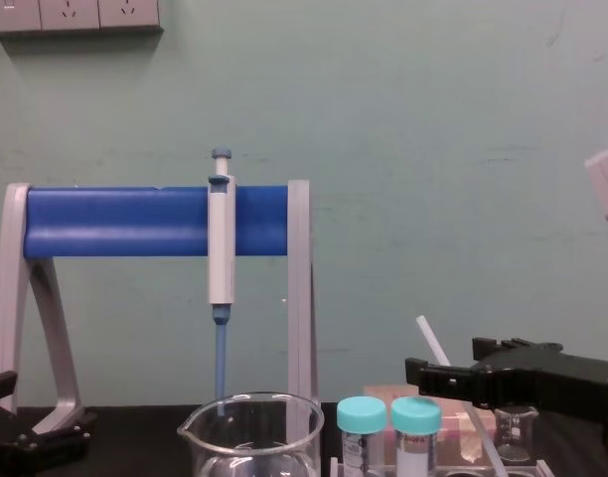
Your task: Pick up the stirring rod with one hand, then place it down.
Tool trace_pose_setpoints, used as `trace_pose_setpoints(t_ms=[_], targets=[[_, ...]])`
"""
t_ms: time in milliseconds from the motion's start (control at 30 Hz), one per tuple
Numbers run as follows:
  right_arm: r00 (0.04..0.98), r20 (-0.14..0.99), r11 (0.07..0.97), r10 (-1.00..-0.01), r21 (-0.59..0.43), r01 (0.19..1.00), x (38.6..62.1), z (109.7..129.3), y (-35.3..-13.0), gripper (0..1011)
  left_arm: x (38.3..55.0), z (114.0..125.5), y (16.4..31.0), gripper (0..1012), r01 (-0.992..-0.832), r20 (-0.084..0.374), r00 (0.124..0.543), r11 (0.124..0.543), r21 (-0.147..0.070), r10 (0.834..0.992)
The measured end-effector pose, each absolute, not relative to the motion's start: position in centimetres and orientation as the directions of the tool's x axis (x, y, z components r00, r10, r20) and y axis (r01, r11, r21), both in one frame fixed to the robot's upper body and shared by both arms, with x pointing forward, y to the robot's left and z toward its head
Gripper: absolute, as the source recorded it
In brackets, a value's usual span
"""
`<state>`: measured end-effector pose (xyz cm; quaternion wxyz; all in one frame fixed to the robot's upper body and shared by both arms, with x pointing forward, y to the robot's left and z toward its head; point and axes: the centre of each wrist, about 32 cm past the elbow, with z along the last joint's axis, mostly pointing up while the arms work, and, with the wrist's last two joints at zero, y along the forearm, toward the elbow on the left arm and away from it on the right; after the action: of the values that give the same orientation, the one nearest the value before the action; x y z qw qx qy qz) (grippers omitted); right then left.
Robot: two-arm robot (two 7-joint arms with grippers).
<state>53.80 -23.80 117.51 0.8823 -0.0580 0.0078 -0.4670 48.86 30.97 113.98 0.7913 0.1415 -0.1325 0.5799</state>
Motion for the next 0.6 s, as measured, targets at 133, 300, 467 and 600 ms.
trace_pose_setpoints(t_ms=[133, 300, 467, 600], targets=[[0.561, 0.043, 0.554, -0.827, -0.114, 0.825, 53.9, 117.48, -23.7, 1003, 48.86, 113.98, 30.97, 1000, -0.955, 0.374, 0.292, 0.287, 0.07, 0.88], [0.56, 0.043, 0.553, -0.827, -0.113, 0.825, 53.9, 117.5, -23.73, 1003, 48.86, 113.98, 30.97, 1000, -0.955, 0.374, 0.292, 0.287, 0.07, 0.88], [0.56, 0.043, 0.553, -0.827, -0.113, 0.825, 53.88, 117.5, -23.76, 995, 48.86, 113.98, 30.97, 1000, -0.955, 0.374, 0.292, 0.287, 0.07, 0.88], [0.56, 0.043, 0.553, -0.827, -0.112, 0.825, 53.87, 117.5, -23.76, 933, 48.86, 113.98, 30.97, 1000, -0.955, 0.374, 0.292, 0.287, 0.07, 0.88]])
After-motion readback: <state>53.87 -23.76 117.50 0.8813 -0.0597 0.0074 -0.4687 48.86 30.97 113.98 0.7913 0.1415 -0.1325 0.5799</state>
